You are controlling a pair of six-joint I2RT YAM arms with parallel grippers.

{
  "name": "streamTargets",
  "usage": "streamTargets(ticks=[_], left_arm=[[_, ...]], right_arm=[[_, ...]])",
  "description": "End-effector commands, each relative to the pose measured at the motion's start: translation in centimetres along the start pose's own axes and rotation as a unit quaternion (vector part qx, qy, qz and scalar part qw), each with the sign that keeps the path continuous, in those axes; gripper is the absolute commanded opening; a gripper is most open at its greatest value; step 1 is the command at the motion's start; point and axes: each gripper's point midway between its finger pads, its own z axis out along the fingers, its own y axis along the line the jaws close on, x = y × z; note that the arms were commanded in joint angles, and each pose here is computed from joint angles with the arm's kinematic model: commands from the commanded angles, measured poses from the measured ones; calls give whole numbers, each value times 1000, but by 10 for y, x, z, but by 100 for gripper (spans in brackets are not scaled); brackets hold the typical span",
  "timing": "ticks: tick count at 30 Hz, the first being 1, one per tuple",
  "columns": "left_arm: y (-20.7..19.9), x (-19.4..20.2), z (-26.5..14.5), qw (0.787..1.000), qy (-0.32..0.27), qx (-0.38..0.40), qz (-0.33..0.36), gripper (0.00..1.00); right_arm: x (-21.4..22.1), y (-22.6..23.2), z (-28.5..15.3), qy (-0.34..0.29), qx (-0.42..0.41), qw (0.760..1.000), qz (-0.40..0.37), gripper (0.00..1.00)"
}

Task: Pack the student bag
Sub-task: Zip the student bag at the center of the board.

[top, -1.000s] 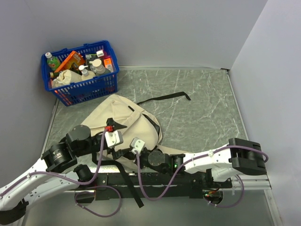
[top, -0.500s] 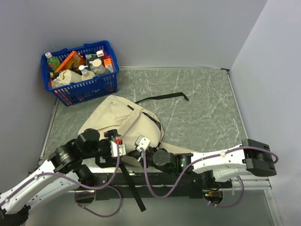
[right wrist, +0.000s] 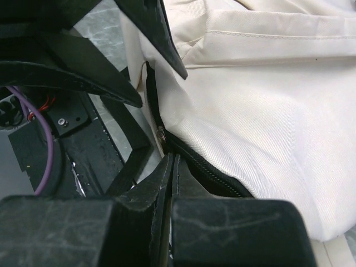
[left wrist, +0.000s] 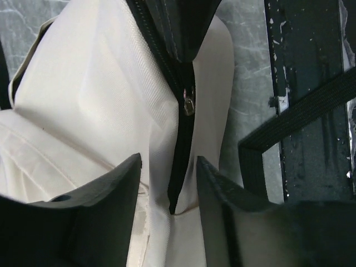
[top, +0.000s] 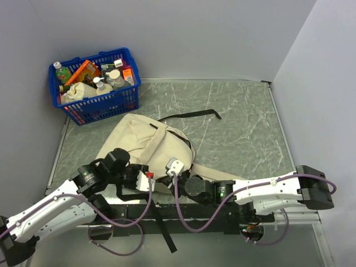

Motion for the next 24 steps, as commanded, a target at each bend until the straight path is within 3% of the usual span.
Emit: streamTargets(ticks=[1,3,8,12,18,24], left_arm=[[5,-16,12,999,-37,16,16,43],[5,-20,16,999,-45,24,9,37],[-5,-24,21,996,-44,72,-3,36],[-7,-24,22,996,-50,73,2,23],[-2,-28,25,996,-54,69,2,12],[-8,-24,25,995,-49,84,22,7]], right_arm=[[-21,-7,-8,-32,19,999,25,0],[-18,-7,-8,-24,20,999,24,0],[-10,-10,-7,-12,28,999,29,0],[-7,-18,-13,-4,41,998,46,0],[-5,-41,-33,3,74,992,98,0],[19,-65,-41,43,113,986,114,0]])
